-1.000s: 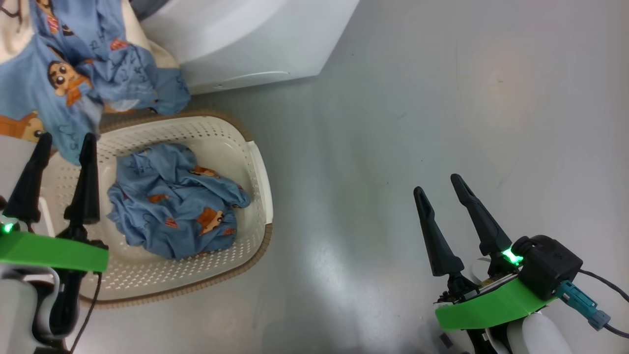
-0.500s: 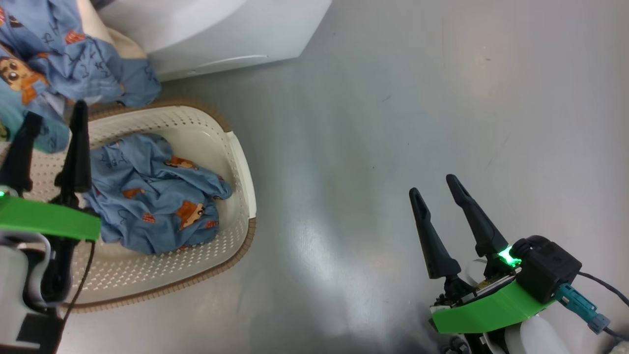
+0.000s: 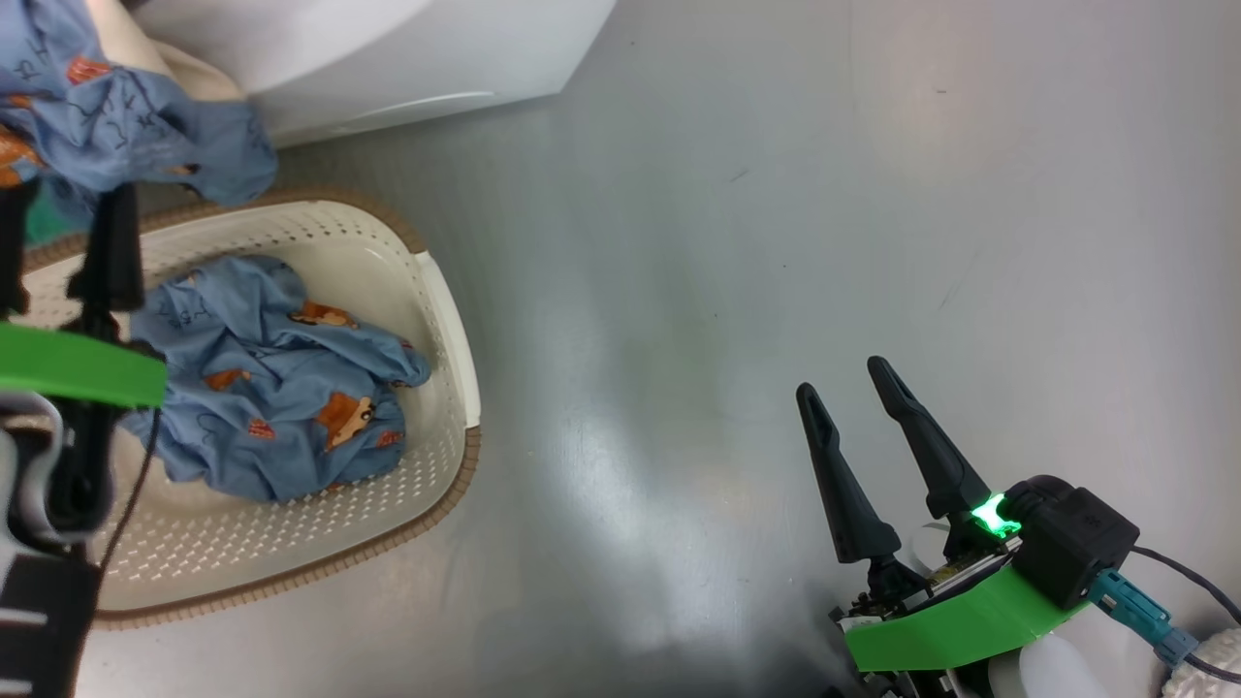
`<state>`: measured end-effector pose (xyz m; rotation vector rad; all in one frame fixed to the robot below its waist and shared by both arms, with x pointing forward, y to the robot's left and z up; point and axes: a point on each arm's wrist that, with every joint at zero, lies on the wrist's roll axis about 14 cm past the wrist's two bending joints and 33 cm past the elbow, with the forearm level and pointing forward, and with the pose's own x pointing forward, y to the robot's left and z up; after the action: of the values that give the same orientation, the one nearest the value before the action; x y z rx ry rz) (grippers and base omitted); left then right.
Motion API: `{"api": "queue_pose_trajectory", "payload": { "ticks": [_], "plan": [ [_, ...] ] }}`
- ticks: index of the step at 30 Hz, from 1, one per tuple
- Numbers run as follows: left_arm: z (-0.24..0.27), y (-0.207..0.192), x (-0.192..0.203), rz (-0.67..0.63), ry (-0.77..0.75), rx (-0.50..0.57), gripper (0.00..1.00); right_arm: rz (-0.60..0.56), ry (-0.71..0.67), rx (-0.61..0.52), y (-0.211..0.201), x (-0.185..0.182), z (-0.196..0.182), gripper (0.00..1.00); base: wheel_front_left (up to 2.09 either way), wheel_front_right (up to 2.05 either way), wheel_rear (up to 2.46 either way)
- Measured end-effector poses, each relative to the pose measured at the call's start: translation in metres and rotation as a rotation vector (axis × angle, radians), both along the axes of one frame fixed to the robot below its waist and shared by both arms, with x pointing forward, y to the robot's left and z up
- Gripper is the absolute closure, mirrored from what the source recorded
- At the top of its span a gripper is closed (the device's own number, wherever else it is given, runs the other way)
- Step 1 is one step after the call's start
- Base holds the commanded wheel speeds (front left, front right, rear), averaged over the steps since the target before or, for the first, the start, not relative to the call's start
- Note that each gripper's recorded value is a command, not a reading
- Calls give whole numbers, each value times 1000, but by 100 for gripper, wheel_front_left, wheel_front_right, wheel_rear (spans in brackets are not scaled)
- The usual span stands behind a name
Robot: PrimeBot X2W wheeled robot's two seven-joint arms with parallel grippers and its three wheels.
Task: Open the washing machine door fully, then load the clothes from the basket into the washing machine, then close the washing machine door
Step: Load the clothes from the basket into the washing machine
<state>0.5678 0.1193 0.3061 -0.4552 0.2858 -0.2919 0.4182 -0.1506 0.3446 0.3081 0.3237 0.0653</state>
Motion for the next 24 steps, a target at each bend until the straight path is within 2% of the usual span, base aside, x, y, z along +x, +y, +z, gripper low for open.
{"api": "queue_pose_trajectory", "payload": {
  "ticks": [5,6,7,9,17,24],
  "plan": [
    [2,-1,16,25,-8,-34,2,-9,11,-4,-3,-3,-2,0,0,0,0],
    [3,0,18,36,-7,-45,50,-10,15,-4,-3,-5,-2,0,0,0,0],
    [3,1,20,43,-5,-51,62,-12,19,-4,-3,-6,-3,0,0,0,0],
    [5,4,22,57,-6,-59,100,-15,22,-2,-4,-8,-3,0,0,0,0],
    [26,11,23,65,-51,-69,100,-11,14,8,-1,-5,-2,0,0,0,0],
    [63,23,16,62,-150,-21,100,-5,-1,13,0,-1,2,0,0,0,0]
  ]
}}
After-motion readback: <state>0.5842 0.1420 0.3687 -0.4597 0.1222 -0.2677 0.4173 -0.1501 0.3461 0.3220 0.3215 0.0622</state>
